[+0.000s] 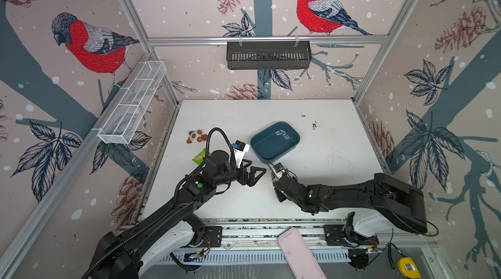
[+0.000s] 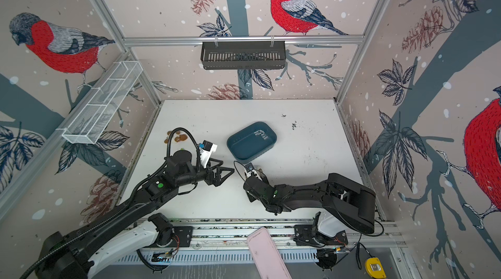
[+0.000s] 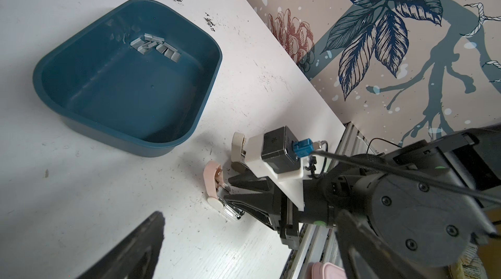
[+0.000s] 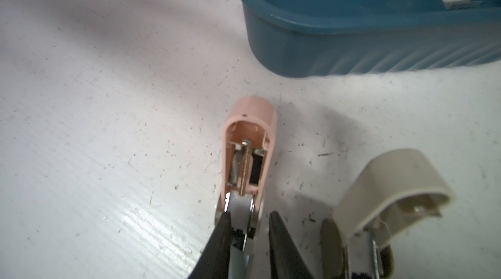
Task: Load the staples into the stapler
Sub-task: 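Push the staple strip into the pink stapler's channel with the right gripper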
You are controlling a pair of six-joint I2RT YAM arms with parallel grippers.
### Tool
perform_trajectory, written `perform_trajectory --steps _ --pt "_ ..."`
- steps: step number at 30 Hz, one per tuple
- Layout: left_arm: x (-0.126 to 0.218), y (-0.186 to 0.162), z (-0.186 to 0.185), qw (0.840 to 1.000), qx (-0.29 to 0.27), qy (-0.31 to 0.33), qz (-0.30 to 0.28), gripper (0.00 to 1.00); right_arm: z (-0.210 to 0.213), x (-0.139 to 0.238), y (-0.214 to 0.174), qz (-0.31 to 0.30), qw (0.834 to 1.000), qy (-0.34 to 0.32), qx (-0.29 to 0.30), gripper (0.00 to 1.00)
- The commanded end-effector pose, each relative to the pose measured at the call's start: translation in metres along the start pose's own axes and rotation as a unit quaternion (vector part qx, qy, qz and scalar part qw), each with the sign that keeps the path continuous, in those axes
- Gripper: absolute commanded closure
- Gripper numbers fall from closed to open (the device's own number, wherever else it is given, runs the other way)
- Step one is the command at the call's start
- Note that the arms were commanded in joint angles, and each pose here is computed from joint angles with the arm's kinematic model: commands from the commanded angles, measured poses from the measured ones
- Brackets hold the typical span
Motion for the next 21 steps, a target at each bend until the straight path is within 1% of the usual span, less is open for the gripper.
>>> perform_trajectory --steps 1,6,12,16,19,21 --pt "0.001 0.011 -0.006 1.0 -0.012 -0.009 -0.018 0.02 0.002 0.001 0.005 -0.007 1.0 0.002 -0.005 0.73" --pt "0.0 0.011 -0.005 1.0 -0.012 -0.009 -0.017 0.02 0.007 0.008 0.011 -0.012 1.0 0.015 -0.017 0.73" --pt "-0.003 0.006 -0.002 1.0 -0.006 -0.001 -0.012 0.02 0.012 0.026 0.017 -0.012 0.997 0.049 -0.063 0.73" --pt "-0.011 -0.003 0.003 1.0 0.01 0.011 -0.004 0.04 0.006 0.032 0.013 0.011 0.993 0.043 -0.11 0.73" --pt "-0.019 -0.006 0.007 1.0 0.022 0.016 -0.004 0.03 0.007 0.034 0.008 0.031 0.99 0.045 -0.129 0.73" --pt "-0.023 -0.009 0.008 1.0 0.026 0.016 0.0 0.04 0.011 0.035 0.008 0.038 0.988 0.06 -0.134 0.72"
Point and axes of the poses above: each gripper's point midway between its finger pads, its own x axis back along the fingers, its own z axis along the line the jaws close on, y = z × x, the point moved 1 cm from there along x, back along the fingers, and after that the axes turned 7 degrees about -x, right-handed, at the moved point
